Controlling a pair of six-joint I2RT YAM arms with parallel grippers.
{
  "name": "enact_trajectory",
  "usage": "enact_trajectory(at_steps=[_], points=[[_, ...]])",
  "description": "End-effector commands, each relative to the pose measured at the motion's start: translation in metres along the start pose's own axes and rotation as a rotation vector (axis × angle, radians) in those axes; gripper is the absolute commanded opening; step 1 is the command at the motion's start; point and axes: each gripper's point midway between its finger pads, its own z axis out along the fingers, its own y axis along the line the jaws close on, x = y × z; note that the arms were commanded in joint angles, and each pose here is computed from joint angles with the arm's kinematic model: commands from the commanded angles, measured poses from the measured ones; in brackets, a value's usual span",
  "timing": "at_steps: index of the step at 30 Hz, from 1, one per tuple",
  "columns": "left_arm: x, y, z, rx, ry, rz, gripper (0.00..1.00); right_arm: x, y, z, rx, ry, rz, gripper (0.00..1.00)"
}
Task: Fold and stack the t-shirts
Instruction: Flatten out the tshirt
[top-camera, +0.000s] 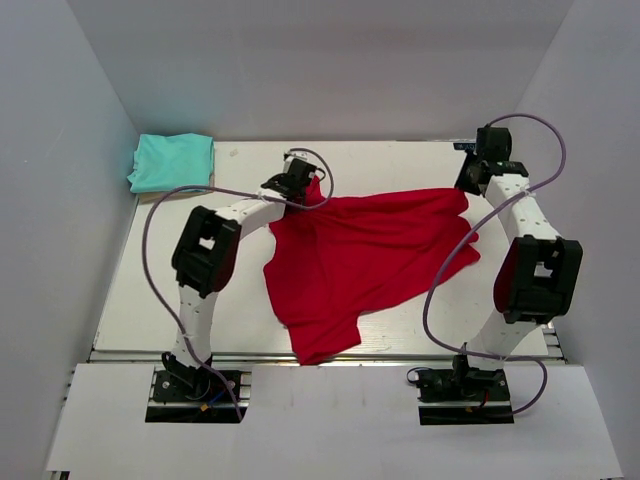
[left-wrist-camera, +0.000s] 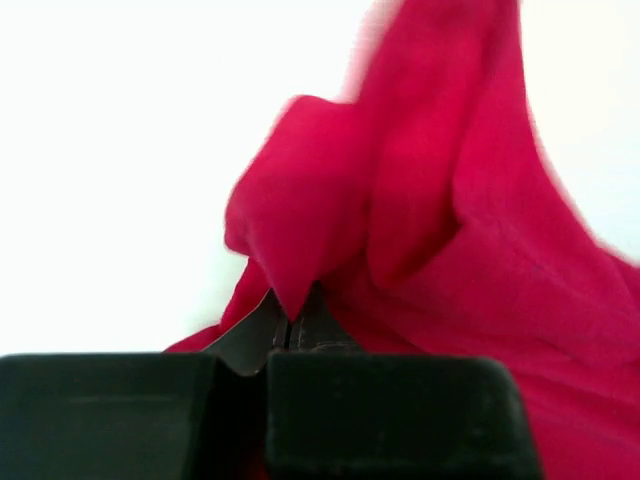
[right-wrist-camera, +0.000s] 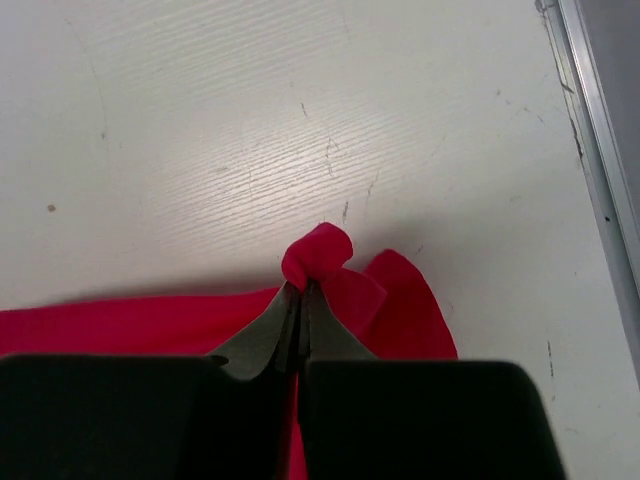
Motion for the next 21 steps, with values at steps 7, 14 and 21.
enact_trajectory(at_steps=[7, 14, 21], points=[[-0.111, 0.074, -0.132, -0.089, -0.449, -0.233, 0.00, -0.017, -0.018, -0.053, 0.088, -0.042, 0.068, 0.00], [-0.107, 0.069, -0.117, -0.099, -0.455, -0.191, 0.00, -0.051, 0.014, -0.028, -0.047, -0.091, 0.034, 0.00], [-0.115, 0.057, -0.035, -0.209, -0.393, -0.154, 0.00, -0.142, 0.108, 0.085, -0.361, -0.259, -0.170, 0.30]])
